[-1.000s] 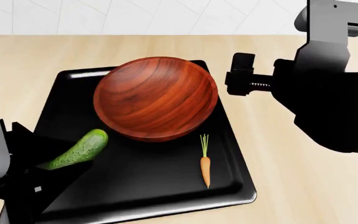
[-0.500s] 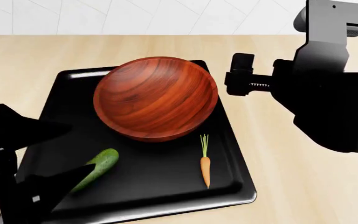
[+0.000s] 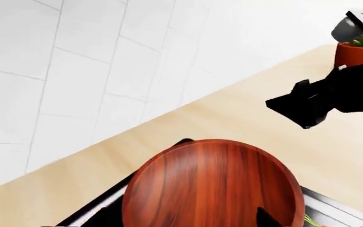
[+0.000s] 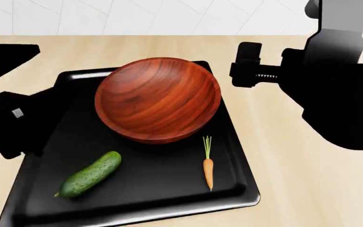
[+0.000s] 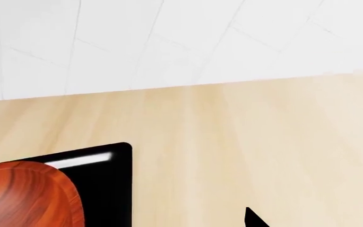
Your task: Place the two vegetables and bowl onto the tray for setting up a vegetable dip station.
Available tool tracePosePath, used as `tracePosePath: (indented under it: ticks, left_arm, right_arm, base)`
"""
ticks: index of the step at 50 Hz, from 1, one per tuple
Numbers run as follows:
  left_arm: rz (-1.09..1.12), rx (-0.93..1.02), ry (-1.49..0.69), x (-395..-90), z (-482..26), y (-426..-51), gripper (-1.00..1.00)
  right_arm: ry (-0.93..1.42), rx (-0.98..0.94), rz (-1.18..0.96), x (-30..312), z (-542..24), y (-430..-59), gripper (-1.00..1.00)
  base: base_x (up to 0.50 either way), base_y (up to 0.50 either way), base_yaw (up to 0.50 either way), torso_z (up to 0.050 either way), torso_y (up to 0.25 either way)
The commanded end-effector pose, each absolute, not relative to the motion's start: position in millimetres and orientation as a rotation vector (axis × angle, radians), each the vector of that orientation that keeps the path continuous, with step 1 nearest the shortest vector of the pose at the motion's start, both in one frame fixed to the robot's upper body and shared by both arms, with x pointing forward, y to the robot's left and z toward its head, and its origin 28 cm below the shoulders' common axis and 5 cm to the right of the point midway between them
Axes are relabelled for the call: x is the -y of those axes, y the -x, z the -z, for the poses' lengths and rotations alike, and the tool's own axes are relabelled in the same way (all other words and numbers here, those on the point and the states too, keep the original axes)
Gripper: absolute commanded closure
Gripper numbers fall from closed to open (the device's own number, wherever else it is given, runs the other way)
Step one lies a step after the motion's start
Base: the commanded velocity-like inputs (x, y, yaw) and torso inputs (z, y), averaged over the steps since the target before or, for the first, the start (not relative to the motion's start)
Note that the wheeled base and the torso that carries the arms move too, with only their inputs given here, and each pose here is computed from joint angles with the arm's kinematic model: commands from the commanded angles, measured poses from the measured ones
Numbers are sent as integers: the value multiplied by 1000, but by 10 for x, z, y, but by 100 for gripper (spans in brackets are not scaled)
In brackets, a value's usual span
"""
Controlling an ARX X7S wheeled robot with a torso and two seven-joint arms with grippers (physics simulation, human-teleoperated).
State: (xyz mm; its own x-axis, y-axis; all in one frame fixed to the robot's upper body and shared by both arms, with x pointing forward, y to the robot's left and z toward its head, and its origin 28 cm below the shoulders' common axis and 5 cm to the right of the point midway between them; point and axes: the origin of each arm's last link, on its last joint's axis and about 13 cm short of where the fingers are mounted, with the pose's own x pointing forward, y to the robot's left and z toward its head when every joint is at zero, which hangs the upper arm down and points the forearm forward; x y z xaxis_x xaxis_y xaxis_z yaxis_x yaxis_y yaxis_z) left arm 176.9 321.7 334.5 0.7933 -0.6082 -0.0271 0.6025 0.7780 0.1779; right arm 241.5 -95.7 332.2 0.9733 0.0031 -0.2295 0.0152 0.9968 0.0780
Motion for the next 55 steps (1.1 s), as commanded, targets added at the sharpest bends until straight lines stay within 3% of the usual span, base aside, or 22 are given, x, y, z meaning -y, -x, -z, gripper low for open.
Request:
tracePosePath:
  ticks: [1, 21, 38, 55]
  left_arm:
    - [410, 255, -49, -3049, -3683, -1849, -100]
    - [186, 519, 119, -2828, -4179, -1937, -100]
    - [87, 604, 152, -2901, -4187, -1960, -100]
    - [33, 693, 192, -2946, -4283, -1855, -100]
  right_arm:
    - [-36, -151, 11, 944, -3477, -2351, -100]
    - [121, 31, 17, 857, -3829, -2173, -100]
    - [260, 191, 45, 798, -4042, -2062, -100]
    - [572, 383, 101, 716, -4256, -1881, -100]
  base:
    - [0, 0, 0, 0, 0]
    - [0, 0, 0, 0, 0]
    - [0, 0, 0, 0, 0]
    - [0, 0, 0, 0, 0]
